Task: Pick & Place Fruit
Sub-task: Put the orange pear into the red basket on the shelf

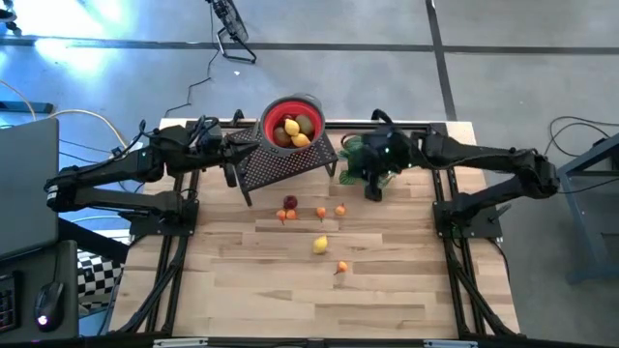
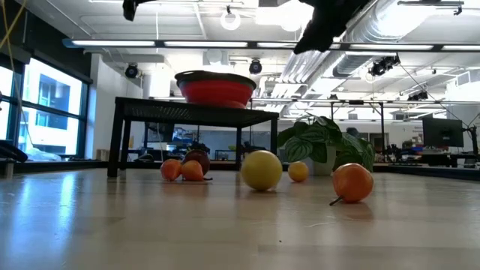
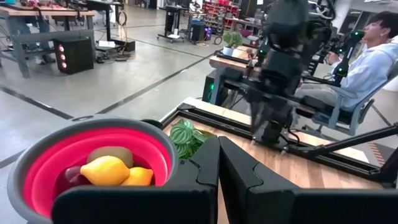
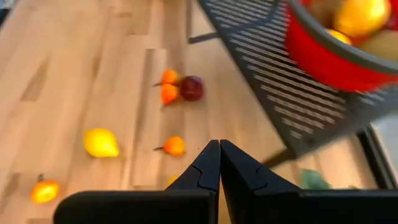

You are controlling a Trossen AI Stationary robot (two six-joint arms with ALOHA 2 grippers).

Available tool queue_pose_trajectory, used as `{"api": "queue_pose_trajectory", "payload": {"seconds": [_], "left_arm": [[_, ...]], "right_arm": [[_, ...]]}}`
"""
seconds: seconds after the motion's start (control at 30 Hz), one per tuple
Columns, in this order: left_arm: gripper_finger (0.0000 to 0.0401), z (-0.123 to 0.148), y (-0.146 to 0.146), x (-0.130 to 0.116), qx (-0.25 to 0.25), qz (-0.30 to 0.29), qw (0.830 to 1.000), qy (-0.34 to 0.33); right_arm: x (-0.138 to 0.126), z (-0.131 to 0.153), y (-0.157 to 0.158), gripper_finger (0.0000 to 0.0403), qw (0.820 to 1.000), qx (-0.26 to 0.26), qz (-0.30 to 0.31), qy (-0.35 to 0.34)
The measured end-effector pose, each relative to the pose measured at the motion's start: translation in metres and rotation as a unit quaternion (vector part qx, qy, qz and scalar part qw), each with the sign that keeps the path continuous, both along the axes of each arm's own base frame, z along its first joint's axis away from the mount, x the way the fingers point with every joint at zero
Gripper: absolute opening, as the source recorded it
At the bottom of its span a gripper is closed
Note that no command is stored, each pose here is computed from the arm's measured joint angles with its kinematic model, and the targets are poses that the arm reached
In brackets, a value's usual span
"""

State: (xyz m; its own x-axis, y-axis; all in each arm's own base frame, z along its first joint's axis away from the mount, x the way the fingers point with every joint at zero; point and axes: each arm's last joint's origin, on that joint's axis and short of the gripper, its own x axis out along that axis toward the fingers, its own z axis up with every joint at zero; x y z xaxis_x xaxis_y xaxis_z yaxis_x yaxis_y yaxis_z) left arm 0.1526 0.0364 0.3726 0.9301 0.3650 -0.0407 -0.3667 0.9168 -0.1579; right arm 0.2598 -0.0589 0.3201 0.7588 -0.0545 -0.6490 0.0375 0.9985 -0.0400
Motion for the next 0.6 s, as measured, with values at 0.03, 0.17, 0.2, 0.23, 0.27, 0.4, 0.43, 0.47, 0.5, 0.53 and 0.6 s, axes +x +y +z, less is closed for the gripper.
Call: {"api": "queue_pose_trajectory", "payload": {"seconds": [0.03, 0.17, 0.2, 0.23, 0.27, 0.4, 0.43, 0.47, 0.5, 0.53, 0.6], "left_arm": [[0.0000, 0.000, 0.000, 0.000, 0.000, 0.000, 1.000, 0.001], [0.0000, 0.000, 0.000, 0.000, 0.000, 0.000, 1.000, 0.002], [0.0000, 0.000, 0.000, 0.000, 0.000, 0.000, 1.000, 0.002], [0.0000, 0.000, 0.000, 0.000, 0.000, 0.000, 1.000, 0.002], [0.0000, 0.000, 0.000, 0.000, 0.000, 0.000, 1.000, 0.002], [0.0000, 0.000, 0.000, 0.000, 0.000, 0.000, 1.000, 0.003], [0.0000, 0.000, 0.000, 0.000, 0.000, 0.000, 1.000, 0.003], [0.0000, 0.000, 0.000, 0.000, 0.000, 0.000, 1.000, 0.003], [0.0000, 0.000, 0.000, 0.000, 0.001, 0.000, 1.000, 0.003], [0.0000, 0.000, 0.000, 0.000, 0.001, 0.000, 1.000, 0.003], [0.0000, -0.001, 0.000, 0.000, 0.001, 0.000, 1.000, 0.003]], "right_arm": [[0.002, -0.001, 0.004, 0.0003, 1.000, 0.001, 0.010, -0.001], [0.011, -0.005, 0.016, 0.0003, 1.000, 0.015, 0.027, 0.002], [0.013, -0.007, 0.018, 0.0003, 0.999, 0.020, 0.027, 0.006], [0.014, -0.011, 0.019, 0.0003, 0.999, 0.026, 0.025, 0.015], [0.016, -0.015, 0.019, 0.0003, 0.999, 0.030, 0.024, 0.027], [0.024, -0.033, 0.021, 0.0003, 0.996, 0.038, 0.025, 0.082], [0.026, -0.038, 0.021, 0.0003, 0.994, 0.037, 0.023, 0.096], [0.028, -0.043, 0.021, 0.0004, 0.993, 0.036, 0.020, 0.109], [0.029, -0.046, 0.021, 0.0008, 0.992, 0.035, 0.019, 0.119], [0.030, -0.050, 0.022, 0.0013, 0.991, 0.035, 0.018, 0.131], [0.034, -0.058, 0.022, 0.0031, 0.988, 0.035, 0.020, 0.147]]}}
